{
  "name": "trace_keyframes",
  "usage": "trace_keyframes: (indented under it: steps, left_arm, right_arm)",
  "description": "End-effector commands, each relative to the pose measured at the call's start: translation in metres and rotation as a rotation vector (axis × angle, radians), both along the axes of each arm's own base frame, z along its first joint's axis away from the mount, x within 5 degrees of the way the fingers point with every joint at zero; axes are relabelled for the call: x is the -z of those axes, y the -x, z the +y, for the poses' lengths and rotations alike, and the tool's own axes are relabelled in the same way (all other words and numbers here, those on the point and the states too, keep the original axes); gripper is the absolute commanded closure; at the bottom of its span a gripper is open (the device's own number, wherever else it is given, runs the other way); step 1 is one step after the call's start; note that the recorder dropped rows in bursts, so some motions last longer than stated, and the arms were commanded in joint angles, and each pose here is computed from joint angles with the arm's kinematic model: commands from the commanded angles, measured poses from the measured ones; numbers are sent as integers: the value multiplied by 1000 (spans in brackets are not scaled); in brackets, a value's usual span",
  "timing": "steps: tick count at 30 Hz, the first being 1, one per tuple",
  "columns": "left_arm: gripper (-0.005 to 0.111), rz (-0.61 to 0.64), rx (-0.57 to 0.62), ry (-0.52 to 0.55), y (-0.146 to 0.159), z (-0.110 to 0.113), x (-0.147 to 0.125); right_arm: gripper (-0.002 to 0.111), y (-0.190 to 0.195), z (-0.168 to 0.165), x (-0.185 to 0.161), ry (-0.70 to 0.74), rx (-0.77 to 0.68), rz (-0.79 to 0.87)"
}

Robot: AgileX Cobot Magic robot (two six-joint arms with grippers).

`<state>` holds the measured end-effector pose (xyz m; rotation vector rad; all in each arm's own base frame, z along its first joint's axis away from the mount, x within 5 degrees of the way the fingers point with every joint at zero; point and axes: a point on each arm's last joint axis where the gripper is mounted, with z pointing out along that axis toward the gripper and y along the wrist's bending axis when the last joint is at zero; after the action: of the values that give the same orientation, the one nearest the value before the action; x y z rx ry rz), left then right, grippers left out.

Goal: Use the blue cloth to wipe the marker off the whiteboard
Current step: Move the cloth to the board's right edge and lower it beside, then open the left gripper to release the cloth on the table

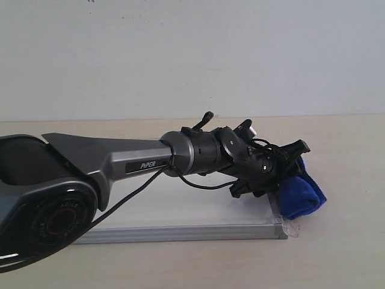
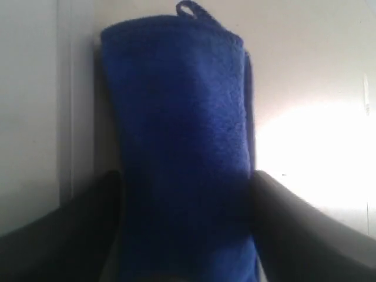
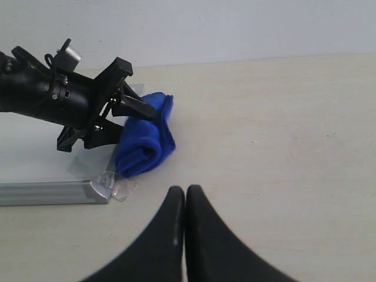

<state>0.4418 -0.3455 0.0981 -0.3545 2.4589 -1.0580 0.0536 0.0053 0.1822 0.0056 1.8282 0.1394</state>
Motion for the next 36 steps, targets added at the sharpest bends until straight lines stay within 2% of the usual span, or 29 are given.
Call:
trace_keyframes:
  steps: [1,7,9,12,19,22,28,29,36]
  left_arm:
    - [39,2,1,-6,0,1,-1]
    - [39,4,18,-8,1,1,-4]
    - [41,-18,41,-23,2,1,-14]
    - [52,-64,69,-37,3,2,-35]
    - [54,-82,126,-68,8,3,-55]
    - [64,-81,170,-106,11,5,-60]
    - [100,-93,259,-208,19,11,-76]
    - [103,-96,277,-230,21,11,-78]
    - [103,-84,398,-421,37,27,-97]
  right_arm:
    - [108,0,0,-1,-2,2,-12]
    - [108,0,0,-1,-2,2,-12]
    - [108,0,0,-1,-2,2,-12]
    - [108,0,0,-1,-2,2,-12]
    - [108,0,0,-1,-2,2,-12]
    - [108,0,0,-1,-2,2,-12]
    - [108,0,0,-1,-2,2,-12]
    - [108,0,0,-1,-2,2,-12]
    - [108,0,0,-1,-2,2,-12]
